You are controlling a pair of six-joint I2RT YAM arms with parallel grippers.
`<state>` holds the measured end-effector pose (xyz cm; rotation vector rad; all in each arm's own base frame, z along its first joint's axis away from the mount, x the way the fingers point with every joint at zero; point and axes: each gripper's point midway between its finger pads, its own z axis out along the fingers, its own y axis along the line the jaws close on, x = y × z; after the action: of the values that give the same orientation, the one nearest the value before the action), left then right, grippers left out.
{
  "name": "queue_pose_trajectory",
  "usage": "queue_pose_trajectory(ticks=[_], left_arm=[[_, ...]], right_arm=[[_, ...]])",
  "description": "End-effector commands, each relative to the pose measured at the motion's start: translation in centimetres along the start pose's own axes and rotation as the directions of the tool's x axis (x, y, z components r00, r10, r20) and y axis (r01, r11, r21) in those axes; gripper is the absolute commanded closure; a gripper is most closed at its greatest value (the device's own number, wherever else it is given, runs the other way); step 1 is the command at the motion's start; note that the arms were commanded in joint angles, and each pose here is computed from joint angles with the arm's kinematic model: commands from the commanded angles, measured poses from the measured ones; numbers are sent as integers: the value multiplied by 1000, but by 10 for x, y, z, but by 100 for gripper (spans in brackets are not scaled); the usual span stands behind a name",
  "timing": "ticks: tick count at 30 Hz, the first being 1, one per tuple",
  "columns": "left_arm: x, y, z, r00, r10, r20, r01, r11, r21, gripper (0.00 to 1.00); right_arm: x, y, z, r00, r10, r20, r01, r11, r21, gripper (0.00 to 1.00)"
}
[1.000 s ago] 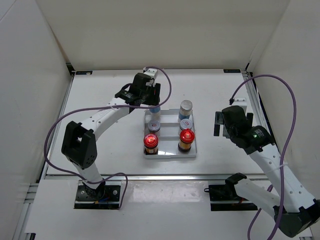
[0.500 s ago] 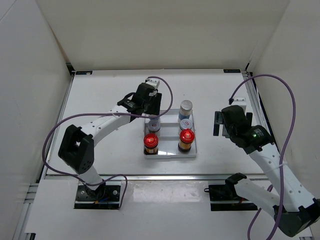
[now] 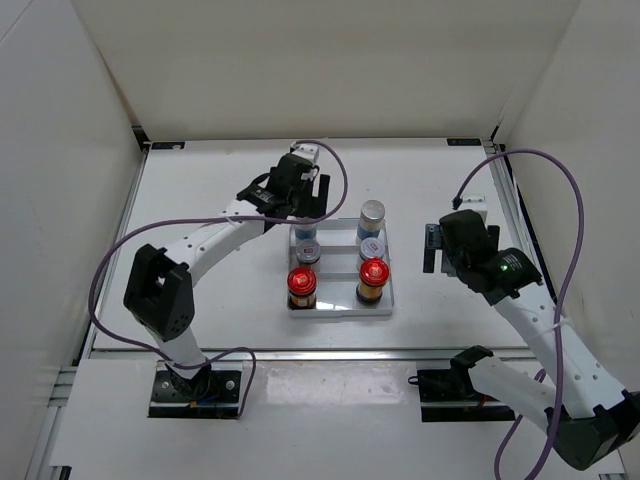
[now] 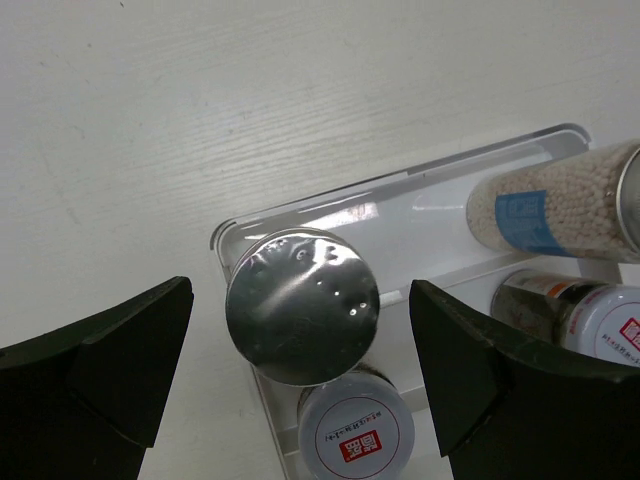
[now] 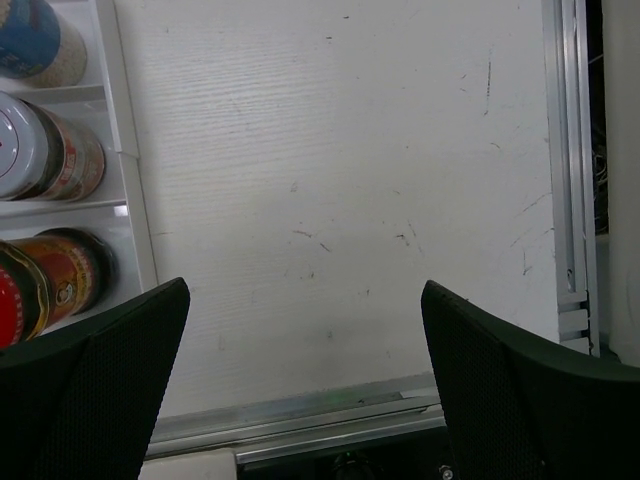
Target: Organize the condiment bottles
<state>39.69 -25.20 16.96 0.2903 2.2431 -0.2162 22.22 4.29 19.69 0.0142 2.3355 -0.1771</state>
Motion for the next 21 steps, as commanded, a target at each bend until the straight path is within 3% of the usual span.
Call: queue_pose_trajectory(ticks=[1, 4, 5, 7, 12, 17, 21], left_arm=[[-51, -1, -45, 992, -25, 127, 26, 1000, -1, 0], [-72, 8, -84, 975, -26, 222, 33, 999, -26, 0], [-84, 17, -114, 958, -34, 286, 43, 999, -26, 0], [-82, 29, -140, 944, -9, 329, 31, 998, -60, 0], [-29, 85, -192, 926, 75, 371, 0, 980, -197, 0], [36, 123, -197, 934, 125, 334, -17, 951, -308, 0], [44, 127, -205, 919, 136, 371, -15, 950, -311, 0]], right_arm=[[-4, 6, 2, 1000, 14, 11, -14, 1000, -22, 0], [-10, 12, -2, 1000, 23, 17, -22, 998, -62, 0], [-10, 12, -4, 999, 28, 24, -26, 998, -65, 0], [-11, 10, -12, 998, 42, 47, -38, 996, -83, 0], [-20, -2, -38, 979, 96, 178, -72, 988, -136, 0], [-22, -5, -44, 970, 117, 211, -86, 985, -151, 0], [-23, -9, -44, 965, 139, 220, -112, 985, -128, 0]])
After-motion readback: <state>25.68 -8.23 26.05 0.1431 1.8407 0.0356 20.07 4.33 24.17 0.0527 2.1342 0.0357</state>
